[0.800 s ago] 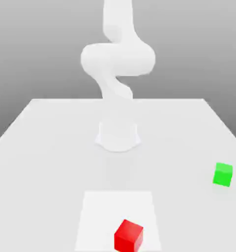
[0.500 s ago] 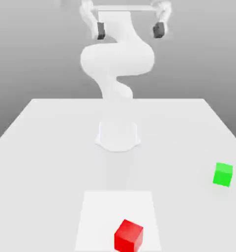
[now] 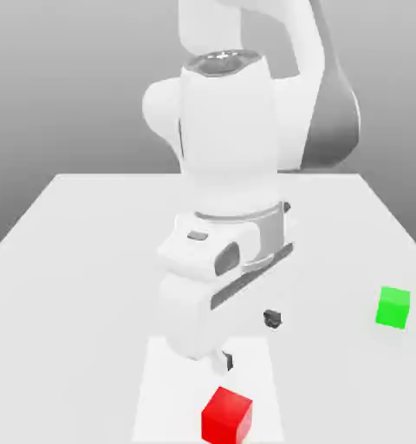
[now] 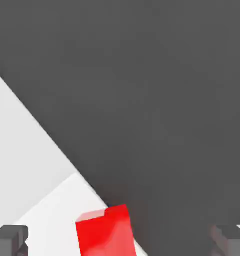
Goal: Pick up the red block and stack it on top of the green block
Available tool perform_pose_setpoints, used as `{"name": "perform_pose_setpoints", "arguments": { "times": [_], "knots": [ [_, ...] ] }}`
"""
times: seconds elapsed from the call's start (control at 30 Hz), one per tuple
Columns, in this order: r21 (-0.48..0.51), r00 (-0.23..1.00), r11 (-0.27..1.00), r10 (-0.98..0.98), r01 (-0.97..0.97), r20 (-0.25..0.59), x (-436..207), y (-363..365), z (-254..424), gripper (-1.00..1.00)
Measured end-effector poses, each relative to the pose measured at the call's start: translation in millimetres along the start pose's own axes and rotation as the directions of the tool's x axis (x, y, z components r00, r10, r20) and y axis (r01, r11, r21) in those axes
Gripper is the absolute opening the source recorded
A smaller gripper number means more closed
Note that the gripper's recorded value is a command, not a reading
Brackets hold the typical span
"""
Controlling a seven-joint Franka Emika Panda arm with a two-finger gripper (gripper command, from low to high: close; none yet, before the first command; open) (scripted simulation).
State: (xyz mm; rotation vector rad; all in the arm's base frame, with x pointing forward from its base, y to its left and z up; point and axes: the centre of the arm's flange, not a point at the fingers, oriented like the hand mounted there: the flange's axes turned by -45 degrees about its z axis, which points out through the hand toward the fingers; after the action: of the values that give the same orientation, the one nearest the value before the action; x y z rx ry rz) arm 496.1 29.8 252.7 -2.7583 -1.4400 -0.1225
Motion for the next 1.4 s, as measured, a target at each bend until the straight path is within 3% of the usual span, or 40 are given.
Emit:
{"name": "perform_pose_setpoints", "arguments": {
  "times": [0.1,0.23,0.27,0.47,0.63,0.77,0.93,1.2,1.27,1.37,1.4],
  "knots": [
    [0.015,0.994,0.996,-0.087,0.086,0.068,-11,-4,42,0.0],
    [0.019,0.991,0.995,-0.104,0.103,0.08,-17,-6,96,0.0],
    [0.019,0.991,0.995,-0.104,0.103,0.08,-18,-6,104,-1.0],
    [0.022,0.991,0.995,-0.104,0.102,0.082,-19,-7,108,-1.0],
    [0.021,0.991,0.994,-0.105,0.104,0.081,-14,-6,57,-1.0],
    [0.053,0.946,0.948,-0.316,0.313,0.069,34,-68,41,-1.0],
    [0.087,0.759,0.759,-0.65,0.645,0.042,91,-187,33,-1.0],
    [0.088,0.208,0.208,-0.978,0.974,0.003,105,-396,15,-1.0],
    [0.086,0.159,0.158,-0.987,0.984,0.0,102,-412,29,-1.0],
    [0.085,0.197,0.197,-0.98,0.977,0.004,99,-395,60,-1.0],
    [0.085,0.199,0.199,-0.98,0.976,0.005,97,-394,70,1.0]
  ]
}}
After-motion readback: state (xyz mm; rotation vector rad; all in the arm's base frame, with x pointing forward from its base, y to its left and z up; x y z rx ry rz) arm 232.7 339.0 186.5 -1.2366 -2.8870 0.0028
